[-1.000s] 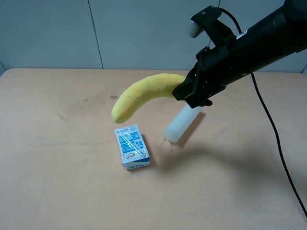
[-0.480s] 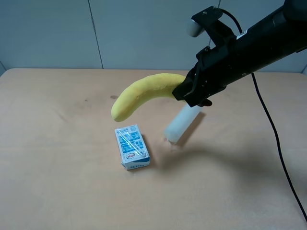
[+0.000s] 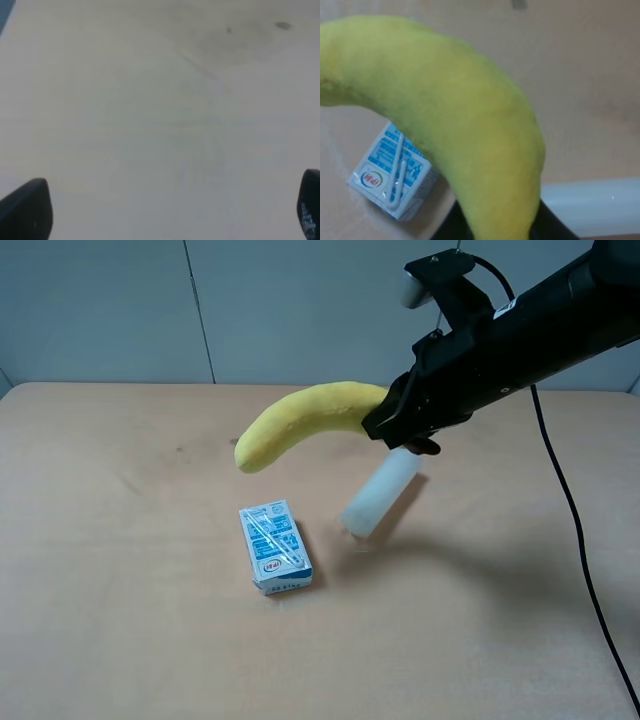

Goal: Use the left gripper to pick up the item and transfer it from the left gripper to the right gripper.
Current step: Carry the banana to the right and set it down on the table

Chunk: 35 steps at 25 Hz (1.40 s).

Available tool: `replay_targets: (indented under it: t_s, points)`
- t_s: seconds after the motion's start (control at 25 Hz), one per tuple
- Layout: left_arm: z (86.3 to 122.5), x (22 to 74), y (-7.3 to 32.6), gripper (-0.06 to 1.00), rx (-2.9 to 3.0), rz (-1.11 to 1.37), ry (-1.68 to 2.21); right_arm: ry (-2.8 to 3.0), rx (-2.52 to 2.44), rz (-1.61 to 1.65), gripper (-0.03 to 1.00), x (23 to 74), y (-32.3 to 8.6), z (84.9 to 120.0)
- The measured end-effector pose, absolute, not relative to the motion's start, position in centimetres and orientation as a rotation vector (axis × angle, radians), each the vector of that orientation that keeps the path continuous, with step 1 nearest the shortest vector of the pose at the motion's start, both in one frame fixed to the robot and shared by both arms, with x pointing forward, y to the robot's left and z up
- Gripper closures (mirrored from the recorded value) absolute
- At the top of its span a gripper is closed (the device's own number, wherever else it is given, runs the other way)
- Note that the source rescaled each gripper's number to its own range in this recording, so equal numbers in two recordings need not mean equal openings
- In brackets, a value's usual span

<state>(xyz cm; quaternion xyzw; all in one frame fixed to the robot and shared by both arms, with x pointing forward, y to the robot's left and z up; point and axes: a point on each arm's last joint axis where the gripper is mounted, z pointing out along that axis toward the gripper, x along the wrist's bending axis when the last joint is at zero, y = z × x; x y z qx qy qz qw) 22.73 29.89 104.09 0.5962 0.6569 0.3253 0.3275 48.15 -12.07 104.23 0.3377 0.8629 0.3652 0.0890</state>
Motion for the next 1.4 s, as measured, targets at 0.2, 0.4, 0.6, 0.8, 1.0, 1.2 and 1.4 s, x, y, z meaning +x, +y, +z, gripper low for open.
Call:
replay_targets:
  t_s: [0.2, 0.4, 0.6, 0.8, 1.0, 1.2, 1.4]
  points:
    - [104.1, 22.7, 29.9, -0.03, 1.55, 0.86, 1.734, 2.508, 1.182, 1.044, 0.97, 48.8, -12.8, 104.6]
    - [104.1, 22.7, 29.9, -0.03, 1.55, 0.86, 1.734, 2.368, 1.427, 0.954, 0.97, 50.7, -15.3, 106.2]
    - [104.1, 22.7, 29.9, -0.03, 1.55, 0.86, 1.734, 2.241, 1.609, 0.854, 0.97, 52.2, -18.8, 106.4]
    - [104.1, 22.7, 29.9, -0.03, 1.55, 0.86, 1.734, 2.152, 1.755, 0.761, 0.97, 53.9, -22.3, 105.2]
    - [104.1, 22.7, 29.9, -0.03, 1.55, 0.86, 1.734, 2.09, 1.921, 0.647, 0.97, 55.9, -25.4, 102.1]
    - [104.1, 22.7, 29.9, -0.03, 1.55, 0.86, 1.734, 2.043, 2.055, 0.548, 0.97, 57.4, -28.0, 98.7]
    - [104.1, 22.7, 29.9, -0.03, 1.55, 0.86, 1.734, 1.929, 2.167, 0.516, 0.97, 58.4, -30.8, 96.7]
